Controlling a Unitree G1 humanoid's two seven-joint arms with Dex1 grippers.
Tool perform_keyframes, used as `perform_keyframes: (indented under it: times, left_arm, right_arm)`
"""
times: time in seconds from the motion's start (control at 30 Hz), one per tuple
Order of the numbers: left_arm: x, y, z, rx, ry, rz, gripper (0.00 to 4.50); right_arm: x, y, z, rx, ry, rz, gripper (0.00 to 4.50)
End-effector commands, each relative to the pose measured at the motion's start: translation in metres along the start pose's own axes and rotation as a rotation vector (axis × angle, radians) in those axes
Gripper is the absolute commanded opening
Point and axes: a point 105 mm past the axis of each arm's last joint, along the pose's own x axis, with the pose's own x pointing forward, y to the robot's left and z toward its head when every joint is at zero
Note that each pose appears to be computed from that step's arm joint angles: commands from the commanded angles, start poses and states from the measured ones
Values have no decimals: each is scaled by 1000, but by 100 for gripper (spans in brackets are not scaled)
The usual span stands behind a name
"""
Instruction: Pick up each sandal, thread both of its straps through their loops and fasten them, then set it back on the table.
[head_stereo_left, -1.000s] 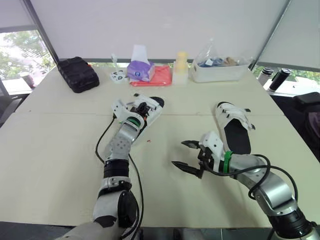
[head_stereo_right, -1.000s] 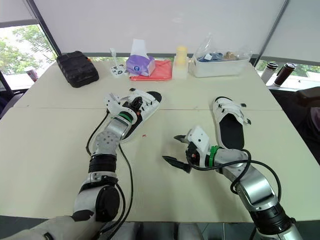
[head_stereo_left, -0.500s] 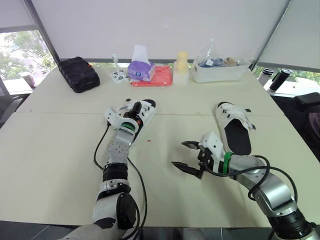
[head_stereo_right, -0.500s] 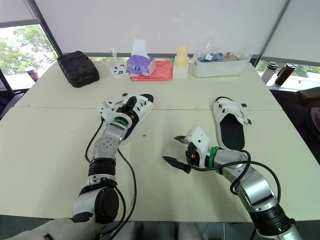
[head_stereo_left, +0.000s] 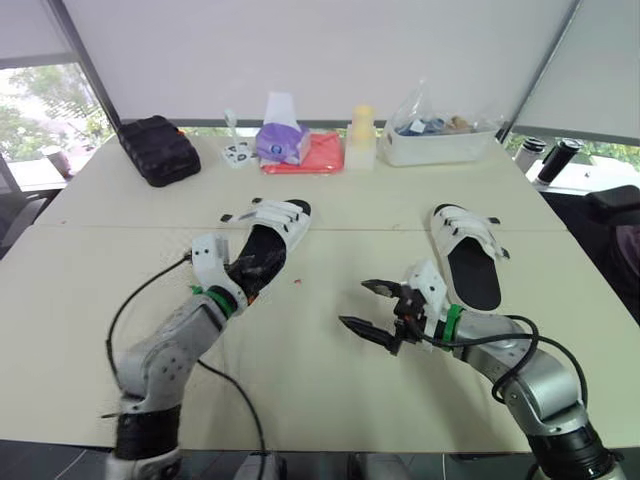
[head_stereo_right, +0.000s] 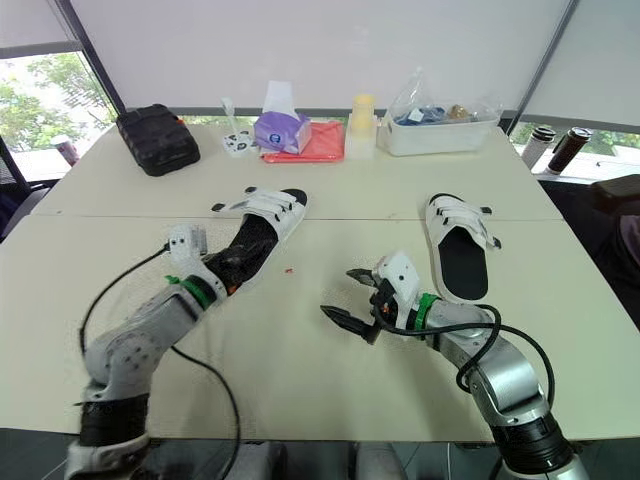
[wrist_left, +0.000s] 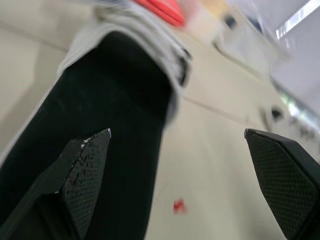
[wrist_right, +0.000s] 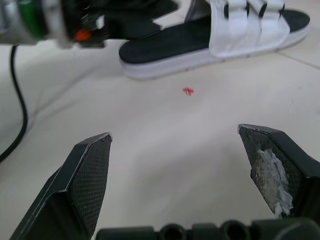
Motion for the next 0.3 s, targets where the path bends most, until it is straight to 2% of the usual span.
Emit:
perform_keyframes:
  times: [0.03,0.13,0.3]
  left_arm:
    - [-22,-12,11,254,19,-93,447]
    - [-45,-8,11,399,72,-137,447]
    - [-73,-1,5,404,149,-186,447]
  right_arm:
    - [-7,-11,6,69,-54,-50,440]
    - [-15,-18,7,138,-79,-84,440]
    - [-27,-34,-2,130,-45,-144,440]
